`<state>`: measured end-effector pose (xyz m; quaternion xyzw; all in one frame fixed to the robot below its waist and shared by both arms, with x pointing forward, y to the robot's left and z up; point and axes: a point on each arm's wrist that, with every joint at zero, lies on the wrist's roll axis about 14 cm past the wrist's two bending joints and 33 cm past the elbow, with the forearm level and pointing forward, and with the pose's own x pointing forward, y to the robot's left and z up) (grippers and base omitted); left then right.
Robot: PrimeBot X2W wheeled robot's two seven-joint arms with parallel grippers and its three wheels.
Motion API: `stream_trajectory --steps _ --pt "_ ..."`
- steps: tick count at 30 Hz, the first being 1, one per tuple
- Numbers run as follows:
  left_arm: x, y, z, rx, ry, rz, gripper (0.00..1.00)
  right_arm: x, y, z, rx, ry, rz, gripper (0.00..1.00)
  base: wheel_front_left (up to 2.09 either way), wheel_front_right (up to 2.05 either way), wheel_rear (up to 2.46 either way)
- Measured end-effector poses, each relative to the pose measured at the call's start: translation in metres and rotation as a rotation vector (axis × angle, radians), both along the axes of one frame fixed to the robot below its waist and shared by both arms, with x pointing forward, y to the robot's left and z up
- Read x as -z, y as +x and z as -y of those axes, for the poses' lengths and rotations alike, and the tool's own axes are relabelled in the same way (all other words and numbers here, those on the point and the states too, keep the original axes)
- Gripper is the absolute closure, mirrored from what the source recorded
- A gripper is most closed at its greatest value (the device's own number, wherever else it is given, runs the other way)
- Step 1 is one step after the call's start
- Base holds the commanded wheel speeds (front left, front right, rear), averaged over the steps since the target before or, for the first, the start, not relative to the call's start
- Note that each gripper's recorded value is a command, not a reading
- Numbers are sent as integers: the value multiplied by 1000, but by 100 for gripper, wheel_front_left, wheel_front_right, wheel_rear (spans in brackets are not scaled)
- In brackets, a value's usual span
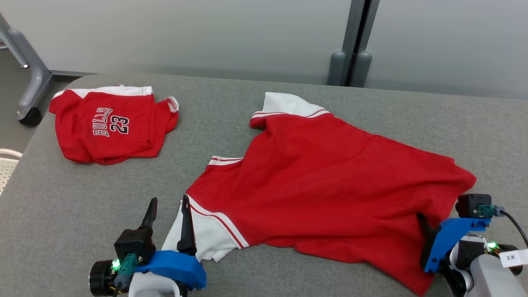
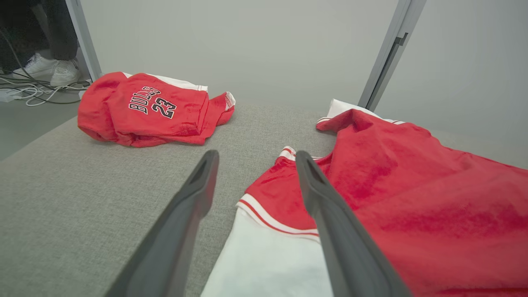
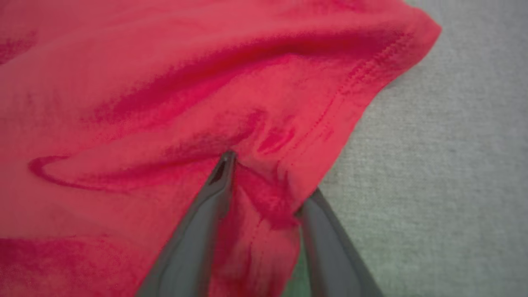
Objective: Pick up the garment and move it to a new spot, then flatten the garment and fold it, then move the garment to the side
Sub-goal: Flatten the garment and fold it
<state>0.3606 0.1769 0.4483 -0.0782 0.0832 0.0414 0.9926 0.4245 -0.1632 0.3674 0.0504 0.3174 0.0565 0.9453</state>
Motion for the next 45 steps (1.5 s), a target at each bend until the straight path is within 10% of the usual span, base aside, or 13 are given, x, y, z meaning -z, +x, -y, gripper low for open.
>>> stream_trajectory --steps 2,30,31,32,33,45 --pt "1 0 -2 -4 -1 -4 0 -1 5 2 -9 -15 5 100 0 0 0" --pt "17 36 7 17 -1 -24 0 -59 144 21 -176 -316 121 100 0 0 0" --pt "16 38 6 18 2 -21 0 -57 147 21 -175 -316 124 81 0 0 0" --pt "16 39 6 17 2 -20 0 -57 149 20 -174 -315 132 22 0 0 0" --pt "17 39 5 15 5 -21 0 -58 151 20 -173 -313 149 0 0 0 0" --pt "4 50 14 58 6 24 0 -105 156 19 -128 -270 356 0 0 0 0"
